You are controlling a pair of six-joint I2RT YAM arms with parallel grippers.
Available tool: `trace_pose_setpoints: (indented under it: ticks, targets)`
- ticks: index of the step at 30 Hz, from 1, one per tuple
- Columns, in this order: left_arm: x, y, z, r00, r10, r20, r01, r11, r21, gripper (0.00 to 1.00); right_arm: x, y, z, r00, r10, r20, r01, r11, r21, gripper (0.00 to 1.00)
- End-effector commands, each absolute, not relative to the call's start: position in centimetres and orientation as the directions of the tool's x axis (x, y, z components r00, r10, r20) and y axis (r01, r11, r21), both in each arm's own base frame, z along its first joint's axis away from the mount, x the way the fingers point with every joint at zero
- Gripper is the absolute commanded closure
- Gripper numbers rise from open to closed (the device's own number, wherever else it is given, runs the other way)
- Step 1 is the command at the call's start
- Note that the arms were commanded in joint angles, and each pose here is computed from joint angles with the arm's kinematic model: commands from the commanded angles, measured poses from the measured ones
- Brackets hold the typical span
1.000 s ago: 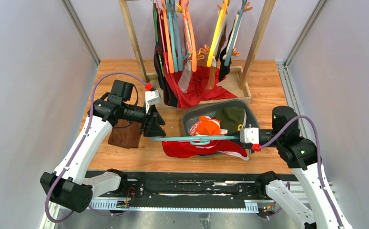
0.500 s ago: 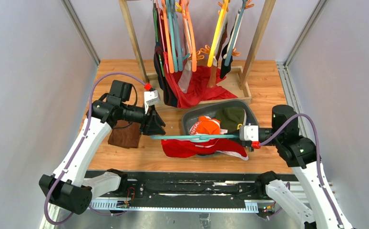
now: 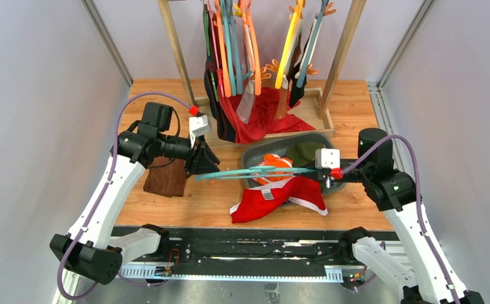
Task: Remove the underwear clipped to the hanger
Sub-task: Remove the underwear from the hanger.
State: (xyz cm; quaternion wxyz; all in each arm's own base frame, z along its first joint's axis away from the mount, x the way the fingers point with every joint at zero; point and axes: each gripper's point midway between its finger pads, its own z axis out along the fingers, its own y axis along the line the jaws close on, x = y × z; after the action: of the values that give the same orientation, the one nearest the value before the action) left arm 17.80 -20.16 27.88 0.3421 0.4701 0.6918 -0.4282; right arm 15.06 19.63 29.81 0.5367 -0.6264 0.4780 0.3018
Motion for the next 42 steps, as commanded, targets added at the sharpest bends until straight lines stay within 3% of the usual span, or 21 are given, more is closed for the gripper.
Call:
trace_pose_setpoints:
  ticks: [1,15,19,25,28,31,42]
  targets:
    - [17.3,-20.4,28.9,-0.315,0.343,-0.885,0.947,0.174,-0.269,0.72,14.9,20.4,32.3,0.409,-0.227,-0.884,-0.904,0.029,-0.426,0.99]
    - [18.7,-18.9,29.7,-0.246,0.389,-0.888,0.948,0.286,-0.137,0.30,15.4,19.3,31.0,0.393,-0.289,-0.873,-0.895,0.099,-0.436,0.99]
    - [19.1,-18.7,30.6,-0.218,0.392,-0.894,0.948,0.304,-0.098,0.22,15.2,19.4,30.6,0.378,-0.290,-0.879,-0.905,0.085,-0.417,0.99]
    - [19.9,-18.1,33.5,-0.069,0.401,-0.913,0.946,0.317,0.069,0.05,14.9,19.5,30.1,0.358,-0.295,-0.886,-0.917,0.067,-0.393,0.99]
    - [20.6,-17.7,35.6,0.020,0.385,-0.923,0.920,0.355,0.168,0.01,15.0,19.5,30.5,0.353,-0.294,-0.888,-0.919,0.066,-0.388,0.99]
    - [20.4,-17.5,37.0,0.092,0.376,-0.922,0.904,0.356,0.235,0.02,15.3,19.6,31.1,0.323,-0.296,-0.899,-0.929,0.083,-0.361,0.99]
    - [19.6,-17.7,36.6,0.140,0.380,-0.914,0.913,0.308,0.268,0.02,16.4,20.5,32.2,0.223,-0.302,-0.927,-0.958,0.108,-0.265,0.99]
